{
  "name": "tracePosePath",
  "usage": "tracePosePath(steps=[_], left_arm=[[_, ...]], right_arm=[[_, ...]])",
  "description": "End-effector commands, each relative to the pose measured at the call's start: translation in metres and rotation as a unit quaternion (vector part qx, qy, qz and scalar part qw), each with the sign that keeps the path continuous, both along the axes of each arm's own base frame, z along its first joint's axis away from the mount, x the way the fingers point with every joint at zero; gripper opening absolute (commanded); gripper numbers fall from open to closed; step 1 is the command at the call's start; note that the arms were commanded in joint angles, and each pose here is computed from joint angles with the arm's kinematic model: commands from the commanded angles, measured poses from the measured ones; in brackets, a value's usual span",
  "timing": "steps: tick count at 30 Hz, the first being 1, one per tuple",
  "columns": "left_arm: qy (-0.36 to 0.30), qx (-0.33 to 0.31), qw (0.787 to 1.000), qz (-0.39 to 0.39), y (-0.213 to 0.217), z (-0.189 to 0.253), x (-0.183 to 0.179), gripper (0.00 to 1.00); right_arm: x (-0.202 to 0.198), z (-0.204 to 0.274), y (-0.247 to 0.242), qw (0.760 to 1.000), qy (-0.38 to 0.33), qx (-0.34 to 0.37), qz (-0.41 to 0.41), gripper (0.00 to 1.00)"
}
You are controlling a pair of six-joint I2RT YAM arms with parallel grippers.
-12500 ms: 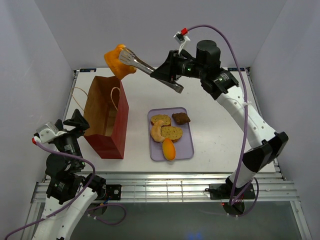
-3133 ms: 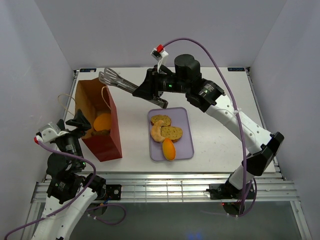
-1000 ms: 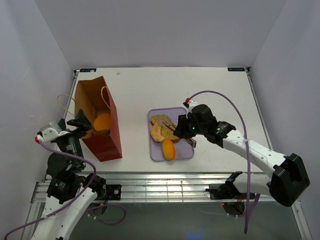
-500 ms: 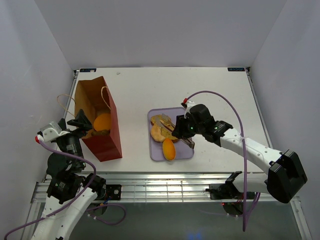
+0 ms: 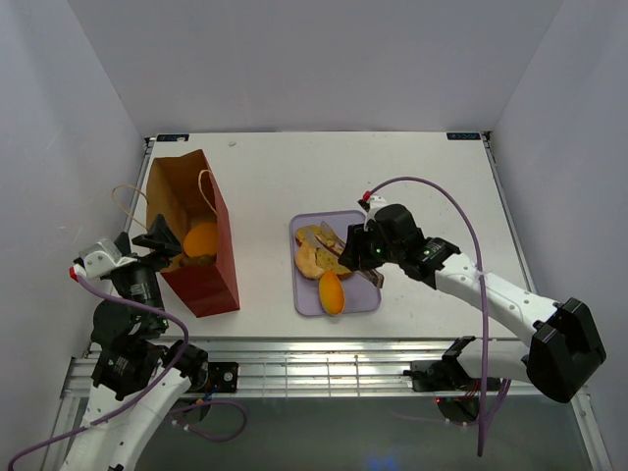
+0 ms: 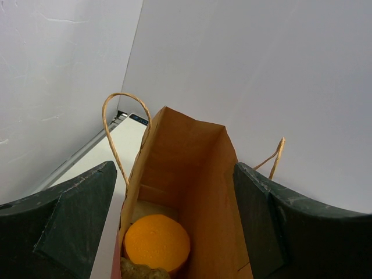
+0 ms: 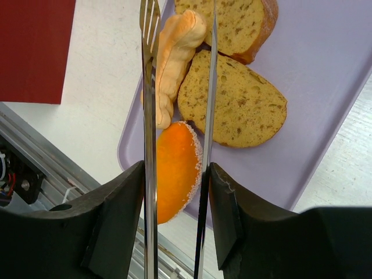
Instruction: Place the fake bread into the paper bag
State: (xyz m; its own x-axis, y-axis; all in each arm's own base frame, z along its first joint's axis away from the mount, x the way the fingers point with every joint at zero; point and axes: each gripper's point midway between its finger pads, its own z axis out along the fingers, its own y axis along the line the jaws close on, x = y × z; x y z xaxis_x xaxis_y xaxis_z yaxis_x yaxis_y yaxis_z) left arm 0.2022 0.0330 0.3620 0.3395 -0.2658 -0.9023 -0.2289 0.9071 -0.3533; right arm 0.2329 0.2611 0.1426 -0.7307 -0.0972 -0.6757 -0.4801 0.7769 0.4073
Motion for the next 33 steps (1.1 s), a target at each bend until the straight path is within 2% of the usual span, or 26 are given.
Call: tracePosePath(steps=[1,23,27,29,30,33], left_arm=[[0.005,0.006,1.0,-0.006,-0.003,-0.002,0.003,0.92],[0.004,0.008,1.0,-0.009,-0.004,-0.002,0.002,0.92],[0.004,0.008,1.0,-0.009,-0.004,-0.002,0.002,0.92],[0.004,0.008,1.0,-0.009,-0.004,-0.001,0.002,0.92],[0.004,0.008,1.0,-0.009,-0.004,-0.002,0.002,0.92],[0.004,0.008,1.0,-0.01,-0.005,-0.001,0.002,0.92]], right_arm=[[0.012,0.029,0.0,0.998,-0.052,0.025,-0.014,0.52],[0.003,-0.002,0.009,1.0,-0.009,0.025,0.01,0.51],[0.002,0.003,0.011,0.999,-0.01,0.032,0.017,0.36],[0.001,0.007,0.013,0.999,-0.013,0.036,0.019,0.34],[0.002,0.01,0.013,0.999,-0.015,0.04,0.021,0.28],[0.002,0.021,0.015,0.998,-0.023,0.05,0.023,0.25]])
